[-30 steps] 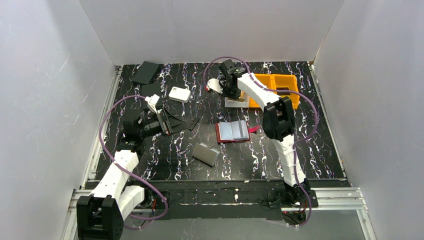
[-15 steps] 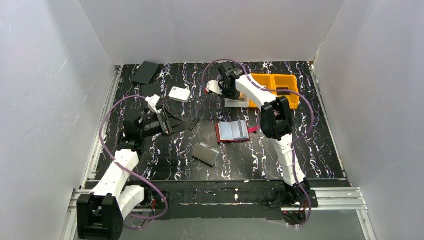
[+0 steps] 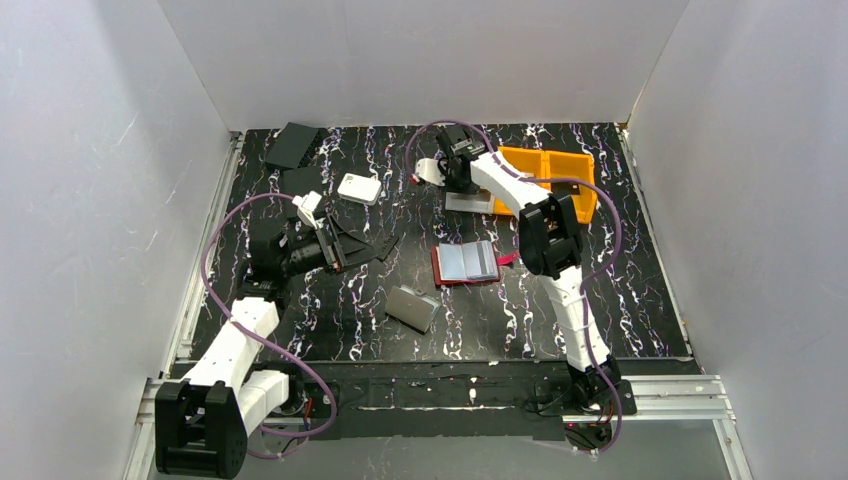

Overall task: Take the credit cards out of the card holder
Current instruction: Place the credit card in the storage box.

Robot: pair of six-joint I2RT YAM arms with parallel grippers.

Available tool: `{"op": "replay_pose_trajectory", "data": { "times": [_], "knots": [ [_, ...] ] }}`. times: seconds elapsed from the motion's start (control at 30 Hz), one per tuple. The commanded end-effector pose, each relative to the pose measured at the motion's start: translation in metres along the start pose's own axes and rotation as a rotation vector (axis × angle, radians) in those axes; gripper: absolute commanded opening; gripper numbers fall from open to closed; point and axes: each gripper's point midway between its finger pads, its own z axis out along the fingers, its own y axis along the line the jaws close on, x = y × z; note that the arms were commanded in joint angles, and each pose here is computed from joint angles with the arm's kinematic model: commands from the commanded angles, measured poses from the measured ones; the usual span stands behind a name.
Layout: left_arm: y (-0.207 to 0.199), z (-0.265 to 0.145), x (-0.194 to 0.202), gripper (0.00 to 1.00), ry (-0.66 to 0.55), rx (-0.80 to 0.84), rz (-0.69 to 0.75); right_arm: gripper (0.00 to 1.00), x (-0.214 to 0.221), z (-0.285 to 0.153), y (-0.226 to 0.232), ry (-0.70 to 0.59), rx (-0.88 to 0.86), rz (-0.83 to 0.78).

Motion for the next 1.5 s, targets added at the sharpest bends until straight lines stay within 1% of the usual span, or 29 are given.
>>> {"op": "replay_pose_trajectory", "data": {
  "times": [0.0,0.13,0.33,0.6,0.7,0.83,0.97,1.07,1.17,1.23,1.3,1.37,1.47],
  "knots": [
    [0.004,-0.001,0.000,0.98,0.002,-0.003,0.009,0.23,-0.002,0.004,-0.019,-0.014,0.064,0.009],
    [0.005,0.000,0.000,0.98,0.003,-0.005,0.007,0.32,-0.004,0.002,-0.031,-0.014,0.114,0.021],
    [0.004,-0.001,0.000,0.98,0.001,-0.004,0.007,0.46,-0.006,-0.011,-0.060,-0.019,0.245,0.087],
    [0.005,0.000,0.000,0.98,0.002,-0.005,0.003,0.56,-0.003,-0.034,-0.090,-0.013,0.378,0.148],
    [0.007,0.001,0.000,0.98,0.000,-0.013,-0.012,0.62,0.000,-0.044,-0.099,-0.008,0.423,0.181],
    [0.017,0.004,-0.001,0.98,0.007,-0.038,-0.092,0.69,0.000,-0.061,-0.108,-0.020,0.471,0.218],
    [0.034,0.009,-0.001,0.98,0.031,-0.071,-0.230,0.72,-0.001,-0.086,-0.113,-0.054,0.492,0.269],
    [0.038,0.012,-0.002,0.98,0.051,-0.077,-0.325,0.76,-0.006,-0.125,-0.110,-0.141,0.494,0.343],
    [0.027,0.010,-0.010,0.98,0.009,-0.071,-0.276,0.85,-0.015,-0.167,-0.092,-0.286,0.436,0.445],
    [0.014,0.004,-0.016,0.98,-0.030,-0.080,-0.202,0.92,-0.017,-0.195,-0.071,-0.384,0.365,0.486],
    [0.004,-0.007,-0.020,0.98,-0.073,-0.140,-0.107,0.98,-0.018,-0.227,-0.049,-0.506,0.296,0.519],
    [-0.006,-0.023,-0.027,0.98,-0.135,-0.232,0.041,0.98,-0.014,-0.253,-0.021,-0.614,0.212,0.529],
    [-0.025,-0.040,-0.030,0.98,-0.230,-0.231,0.213,0.98,0.001,-0.291,0.018,-0.775,0.134,0.560]
  ]
}}
